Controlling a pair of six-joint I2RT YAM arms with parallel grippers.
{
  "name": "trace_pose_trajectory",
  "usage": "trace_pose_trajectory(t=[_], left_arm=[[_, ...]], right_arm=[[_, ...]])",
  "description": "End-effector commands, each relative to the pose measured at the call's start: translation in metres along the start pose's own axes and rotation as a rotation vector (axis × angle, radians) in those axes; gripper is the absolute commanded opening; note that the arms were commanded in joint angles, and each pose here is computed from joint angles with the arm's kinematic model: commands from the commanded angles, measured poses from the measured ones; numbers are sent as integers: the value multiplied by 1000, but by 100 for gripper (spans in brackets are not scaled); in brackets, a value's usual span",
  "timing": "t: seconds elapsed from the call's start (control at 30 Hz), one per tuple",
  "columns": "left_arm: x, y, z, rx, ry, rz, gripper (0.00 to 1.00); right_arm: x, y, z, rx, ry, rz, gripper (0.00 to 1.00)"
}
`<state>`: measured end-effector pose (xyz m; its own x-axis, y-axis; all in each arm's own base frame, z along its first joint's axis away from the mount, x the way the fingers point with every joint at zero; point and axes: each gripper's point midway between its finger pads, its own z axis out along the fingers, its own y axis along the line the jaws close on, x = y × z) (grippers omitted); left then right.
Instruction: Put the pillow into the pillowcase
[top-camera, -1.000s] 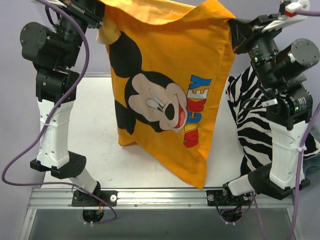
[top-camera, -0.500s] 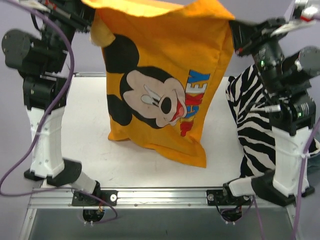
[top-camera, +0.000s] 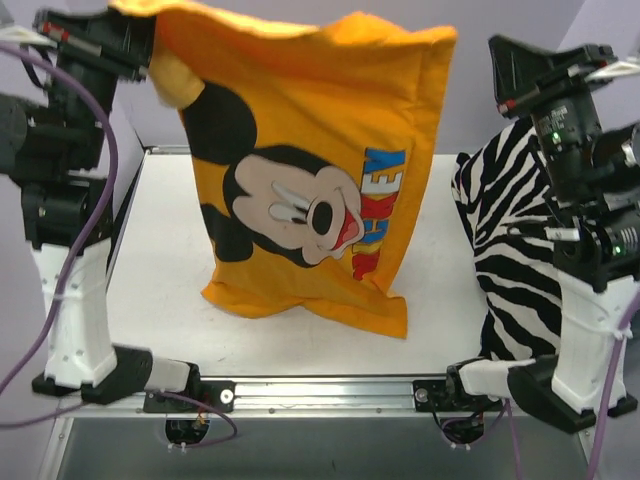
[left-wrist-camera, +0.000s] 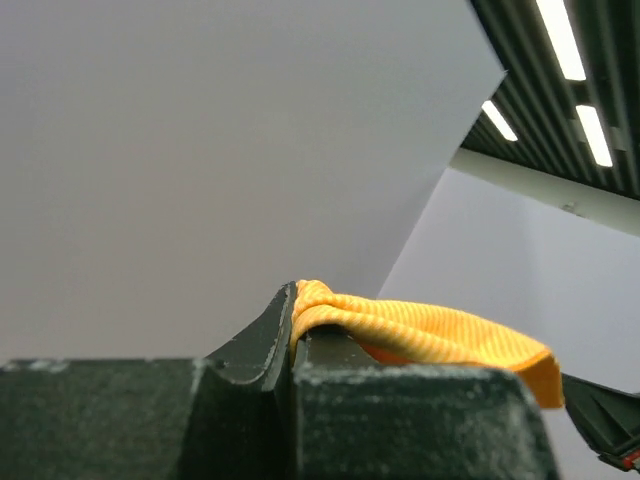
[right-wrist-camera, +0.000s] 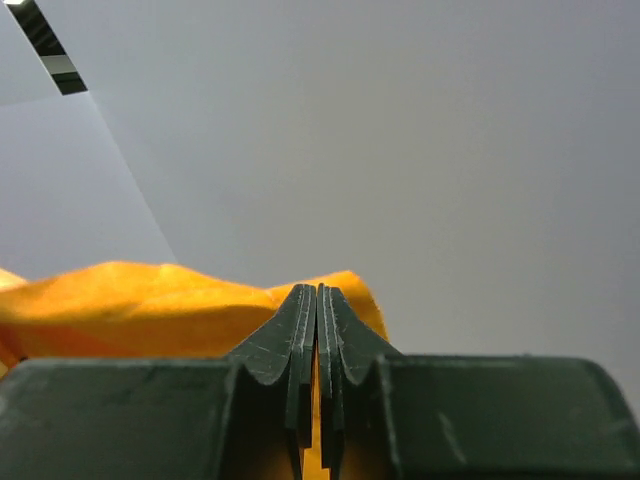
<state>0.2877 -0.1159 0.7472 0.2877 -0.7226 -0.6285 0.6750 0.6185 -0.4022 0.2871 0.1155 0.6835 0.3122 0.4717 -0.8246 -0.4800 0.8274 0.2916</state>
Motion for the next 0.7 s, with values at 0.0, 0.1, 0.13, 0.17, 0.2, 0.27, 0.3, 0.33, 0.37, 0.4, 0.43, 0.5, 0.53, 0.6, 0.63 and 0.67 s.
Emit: trace_pose_trajectory(t=[0.0,0.1,0.13,0.17,0.2,0.27,0.3,0.33,0.37,0.4,0.43,0.5,0.53,0.6,0.63,0.67], left_arm=[[-9,19,-36,-130,-64,-60,0],[43,48,-28,-187,128,-138,0],[40,48,-22,-173,134,-125,0],[43,60,-4,-167,134,-120,0],[-11,10,1,-39,18,-81,0],[-20,25,22,6,-16,-141,0],[-25,19,23,57,-15,-193,0],[-28,1,24,144,-8,-305,0],[-16,-13,20,198,56,-333,0],[22,14,27,149,130,-328,0],[7,-22,11,232,102,-284,0],[21,-28,3,250,130,-269,0],[24,-32,-1,268,144,-266,0],[27,-41,-6,306,177,-256,0],[18,-54,-9,345,161,-242,0],[14,-59,-10,364,156,-233,0]], right_arm=[[13,-19,-13,77,10,23,0],[51,-37,2,120,123,37,0],[8,-28,12,96,13,27,0],[-16,-24,17,81,-48,20,0],[-44,-15,20,56,-122,44,0],[-67,-12,28,3,-188,80,0],[-59,-12,31,-11,-165,109,0],[-75,9,14,-83,-197,130,0],[3,-18,35,-47,-22,175,11],[24,-15,30,-60,34,193,22],[45,-21,22,-43,94,157,33],[103,-39,18,24,232,128,65],[126,-49,16,60,297,134,72],[159,-55,14,72,385,172,98],[183,-57,14,77,455,190,100],[198,-58,13,83,492,184,100]])
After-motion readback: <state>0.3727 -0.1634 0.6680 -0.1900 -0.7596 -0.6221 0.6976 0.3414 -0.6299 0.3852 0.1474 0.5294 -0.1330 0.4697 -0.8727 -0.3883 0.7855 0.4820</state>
